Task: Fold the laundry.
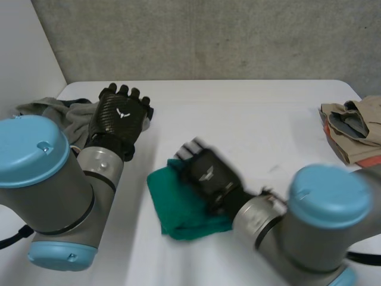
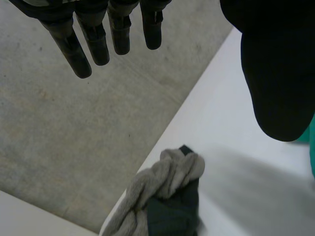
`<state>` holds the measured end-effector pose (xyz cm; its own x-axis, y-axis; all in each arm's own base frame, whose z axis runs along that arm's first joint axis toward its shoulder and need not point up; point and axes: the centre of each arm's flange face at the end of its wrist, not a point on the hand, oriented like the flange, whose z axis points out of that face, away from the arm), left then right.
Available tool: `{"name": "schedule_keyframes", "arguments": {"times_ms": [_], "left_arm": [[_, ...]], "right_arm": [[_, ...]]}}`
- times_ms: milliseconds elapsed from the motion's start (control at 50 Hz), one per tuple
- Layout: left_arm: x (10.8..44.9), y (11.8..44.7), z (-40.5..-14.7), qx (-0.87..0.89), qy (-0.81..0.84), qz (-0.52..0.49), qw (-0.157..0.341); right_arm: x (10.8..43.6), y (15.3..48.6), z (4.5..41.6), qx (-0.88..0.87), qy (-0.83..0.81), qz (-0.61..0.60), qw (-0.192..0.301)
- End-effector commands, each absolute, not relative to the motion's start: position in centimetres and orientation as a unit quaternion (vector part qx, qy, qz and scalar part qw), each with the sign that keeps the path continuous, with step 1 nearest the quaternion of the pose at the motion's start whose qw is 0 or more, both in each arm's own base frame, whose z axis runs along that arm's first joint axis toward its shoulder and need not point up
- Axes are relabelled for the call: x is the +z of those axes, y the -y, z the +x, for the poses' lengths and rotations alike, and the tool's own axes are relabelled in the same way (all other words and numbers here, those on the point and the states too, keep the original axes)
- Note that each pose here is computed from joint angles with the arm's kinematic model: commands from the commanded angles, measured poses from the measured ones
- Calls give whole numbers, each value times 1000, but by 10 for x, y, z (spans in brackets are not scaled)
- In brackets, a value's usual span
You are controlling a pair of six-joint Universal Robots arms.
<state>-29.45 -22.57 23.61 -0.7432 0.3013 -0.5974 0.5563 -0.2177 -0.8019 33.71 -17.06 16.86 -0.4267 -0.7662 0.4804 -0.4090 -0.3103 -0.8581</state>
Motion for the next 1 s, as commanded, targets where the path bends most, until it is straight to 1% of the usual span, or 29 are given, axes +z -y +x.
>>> {"name": "schedule_keyframes", "arguments": {"times_ms": [20,60,80,140,160,220,240,340,380,440,500,600,620,680,700,740,760,780,820,880,940,960,980,1000], "left_arm": [[255,217,-314,-724,-625,291,-2],[257,212,-320,-725,-628,280,-30],[253,206,-327,-718,-635,279,-53],[243,194,-337,-697,-652,287,-78],[235,187,-341,-680,-667,293,-88],[217,179,-344,-644,-696,303,-97],[204,174,-345,-620,-716,305,-100],[166,165,-341,-554,-770,304,-92],[149,163,-338,-529,-787,310,-74],[137,162,-334,-513,-797,313,-56],[131,163,-330,-508,-803,311,-40],[132,164,-326,-512,-800,311,-28],[137,167,-327,-522,-795,309,-26],[146,173,-327,-539,-783,309,-23],[149,177,-326,-544,-775,320,-14],[150,182,-324,-544,-768,338,7],[147,183,-322,-540,-761,358,26],[147,183,-322,-540,-757,367,32],[151,184,-322,-546,-744,383,43],[161,187,-326,-564,-733,378,40],[197,193,-330,-618,-703,351,20],[205,194,-331,-629,-697,345,15],[223,199,-332,-653,-680,333,2],[231,201,-333,-664,-672,329,-5]], "right_arm": [[215,220,291,-628,-673,-306,242],[216,221,286,-610,-690,-294,255],[219,224,282,-599,-701,-291,255],[218,227,281,-575,-719,-294,257],[217,226,282,-559,-729,-298,260],[205,231,285,-528,-753,-298,258],[198,237,286,-510,-766,-296,256],[174,248,293,-465,-796,-295,253],[161,248,298,-446,-803,-304,253],[150,246,306,-436,-802,-325,248],[140,243,311,-434,-795,-358,229],[135,243,309,-450,-786,-391,163],[135,242,310,-459,-781,-401,139],[138,245,308,-474,-774,-404,115],[140,245,308,-484,-769,-405,106],[143,246,307,-495,-762,-405,100],[146,245,307,-506,-756,-404,100],[148,244,306,-511,-752,-404,100],[159,240,304,-533,-739,-400,100],[170,235,302,-557,-723,-396,102],[180,224,298,-584,-701,-396,109],[181,221,298,-588,-696,-397,110],[180,213,295,-592,-690,-402,115],[178,209,294,-591,-688,-405,117]]}}
